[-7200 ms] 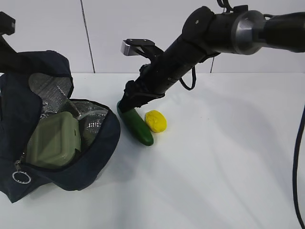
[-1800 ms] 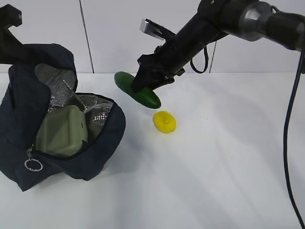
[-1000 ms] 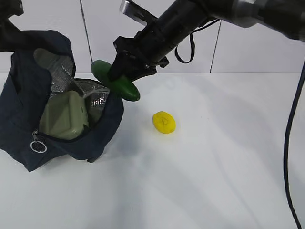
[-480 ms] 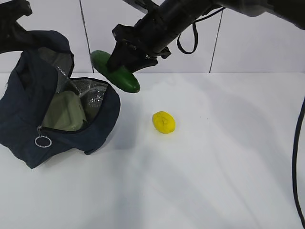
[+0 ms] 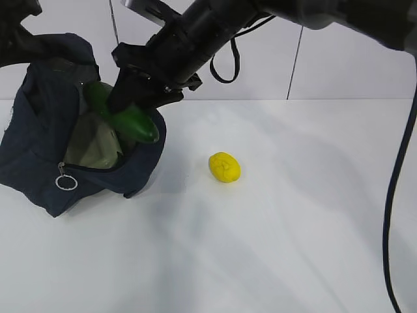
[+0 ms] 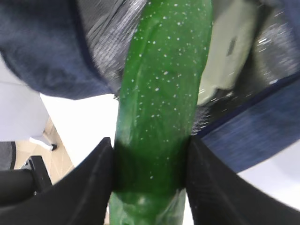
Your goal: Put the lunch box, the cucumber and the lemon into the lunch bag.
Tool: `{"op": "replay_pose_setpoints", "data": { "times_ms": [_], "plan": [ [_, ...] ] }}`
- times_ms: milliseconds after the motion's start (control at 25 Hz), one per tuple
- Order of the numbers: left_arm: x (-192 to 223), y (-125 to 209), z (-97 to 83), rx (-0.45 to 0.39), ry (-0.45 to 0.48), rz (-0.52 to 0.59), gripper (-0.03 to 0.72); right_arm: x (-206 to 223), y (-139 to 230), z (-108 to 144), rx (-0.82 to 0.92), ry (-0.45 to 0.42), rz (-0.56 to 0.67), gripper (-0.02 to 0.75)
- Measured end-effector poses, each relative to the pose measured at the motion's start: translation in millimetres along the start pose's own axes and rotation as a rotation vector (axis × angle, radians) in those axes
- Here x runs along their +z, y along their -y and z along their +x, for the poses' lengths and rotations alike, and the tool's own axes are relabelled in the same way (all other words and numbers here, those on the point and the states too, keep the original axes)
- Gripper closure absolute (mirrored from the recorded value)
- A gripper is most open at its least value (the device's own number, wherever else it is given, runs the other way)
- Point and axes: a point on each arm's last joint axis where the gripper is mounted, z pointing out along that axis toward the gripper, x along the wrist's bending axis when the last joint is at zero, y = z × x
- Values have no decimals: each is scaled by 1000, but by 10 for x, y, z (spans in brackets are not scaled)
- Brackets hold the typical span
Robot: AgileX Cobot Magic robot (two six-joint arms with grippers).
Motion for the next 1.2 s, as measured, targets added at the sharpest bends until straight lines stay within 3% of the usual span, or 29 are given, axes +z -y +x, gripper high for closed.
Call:
{"op": "replay_pose_setpoints", "data": {
  "times_ms": [400, 680, 1200],
  "plan": [
    [-2, 58, -18, -37, 19, 63, 694, 31, 4, 45, -30, -10, 5, 375],
    [-7, 112, -33, -56, 32, 123, 694, 42, -23, 113, -80, -96, -29, 375],
    [-194, 133, -122, -41, 71, 162, 694, 415, -51, -132, -118, -131, -122, 375]
  ]
}}
